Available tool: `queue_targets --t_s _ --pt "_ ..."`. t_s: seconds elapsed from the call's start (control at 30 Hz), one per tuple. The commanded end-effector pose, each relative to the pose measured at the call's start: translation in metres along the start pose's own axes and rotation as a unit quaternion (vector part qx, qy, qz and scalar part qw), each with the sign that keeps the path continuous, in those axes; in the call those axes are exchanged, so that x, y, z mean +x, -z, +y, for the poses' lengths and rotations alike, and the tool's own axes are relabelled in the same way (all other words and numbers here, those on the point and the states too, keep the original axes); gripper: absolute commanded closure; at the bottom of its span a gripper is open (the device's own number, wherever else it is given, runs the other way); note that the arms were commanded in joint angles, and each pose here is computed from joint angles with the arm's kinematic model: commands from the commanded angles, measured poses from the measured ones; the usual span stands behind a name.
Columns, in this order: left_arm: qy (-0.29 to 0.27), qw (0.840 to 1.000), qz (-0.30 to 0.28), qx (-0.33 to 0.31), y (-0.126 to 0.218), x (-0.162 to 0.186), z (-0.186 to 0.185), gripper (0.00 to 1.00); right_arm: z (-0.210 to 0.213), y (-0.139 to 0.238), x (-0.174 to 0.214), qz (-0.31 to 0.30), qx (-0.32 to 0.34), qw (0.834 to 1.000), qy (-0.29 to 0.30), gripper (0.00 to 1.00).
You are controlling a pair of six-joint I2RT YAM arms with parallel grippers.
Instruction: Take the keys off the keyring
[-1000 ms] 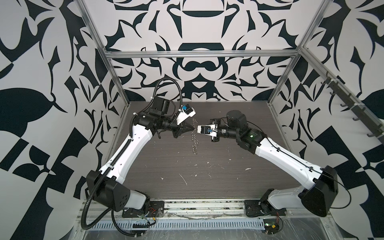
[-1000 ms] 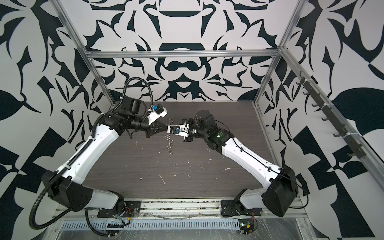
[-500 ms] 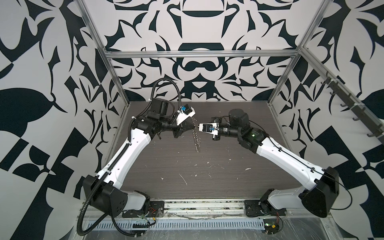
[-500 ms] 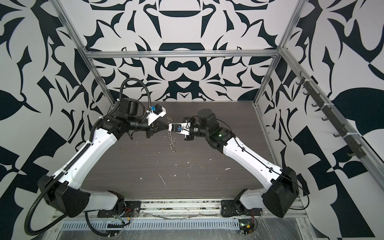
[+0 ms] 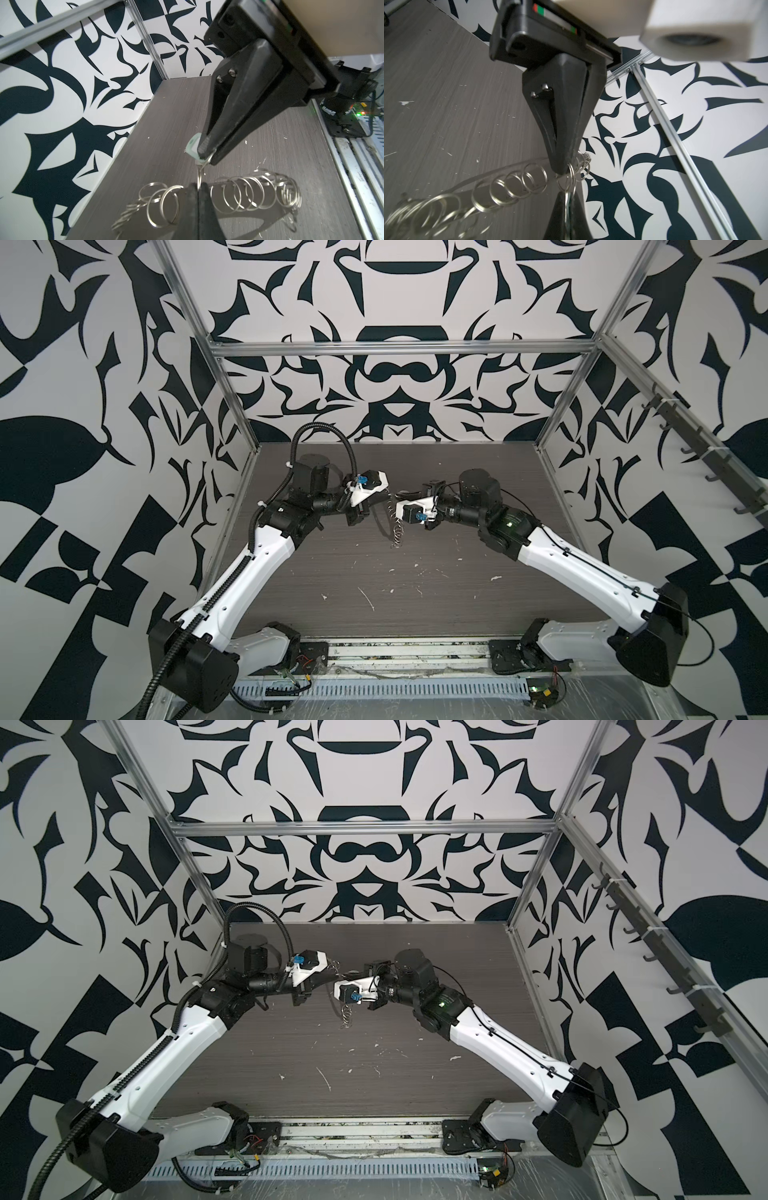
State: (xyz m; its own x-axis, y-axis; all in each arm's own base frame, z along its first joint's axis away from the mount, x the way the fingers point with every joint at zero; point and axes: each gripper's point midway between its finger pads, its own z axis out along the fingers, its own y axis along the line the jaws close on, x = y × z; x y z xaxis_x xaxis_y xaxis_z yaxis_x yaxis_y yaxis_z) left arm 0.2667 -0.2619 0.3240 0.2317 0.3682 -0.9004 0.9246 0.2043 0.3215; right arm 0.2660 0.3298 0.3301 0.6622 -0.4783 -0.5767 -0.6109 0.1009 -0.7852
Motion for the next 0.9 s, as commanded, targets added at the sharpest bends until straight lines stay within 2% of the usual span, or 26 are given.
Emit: queue_targets --t_s 0.0,0.33,0.53,0.87 --pt "-0.078 0.994 -0.064 -0.042 0.001 -0.042 0.018 1.00 0.025 0.000 -0.035 -0.068 -0.036 0.996 0.035 1.00" --pt "-0.079 0.994 -0.063 -0.050 -0.007 -0.049 0.020 1.00 0.028 0.001 -0.037 -0.065 -0.038 0.996 0.054 1.00" --pt "-0.047 0.996 -0.055 -0.057 -0.007 -0.054 0.026 1.00 0.025 0.000 -0.037 -0.061 -0.039 0.996 0.061 1.00" --pt "0.005 0.995 -0.036 -0.097 -0.013 -0.061 0.037 1.00 0.012 -0.010 -0.023 -0.022 -0.049 0.998 0.019 1.00"
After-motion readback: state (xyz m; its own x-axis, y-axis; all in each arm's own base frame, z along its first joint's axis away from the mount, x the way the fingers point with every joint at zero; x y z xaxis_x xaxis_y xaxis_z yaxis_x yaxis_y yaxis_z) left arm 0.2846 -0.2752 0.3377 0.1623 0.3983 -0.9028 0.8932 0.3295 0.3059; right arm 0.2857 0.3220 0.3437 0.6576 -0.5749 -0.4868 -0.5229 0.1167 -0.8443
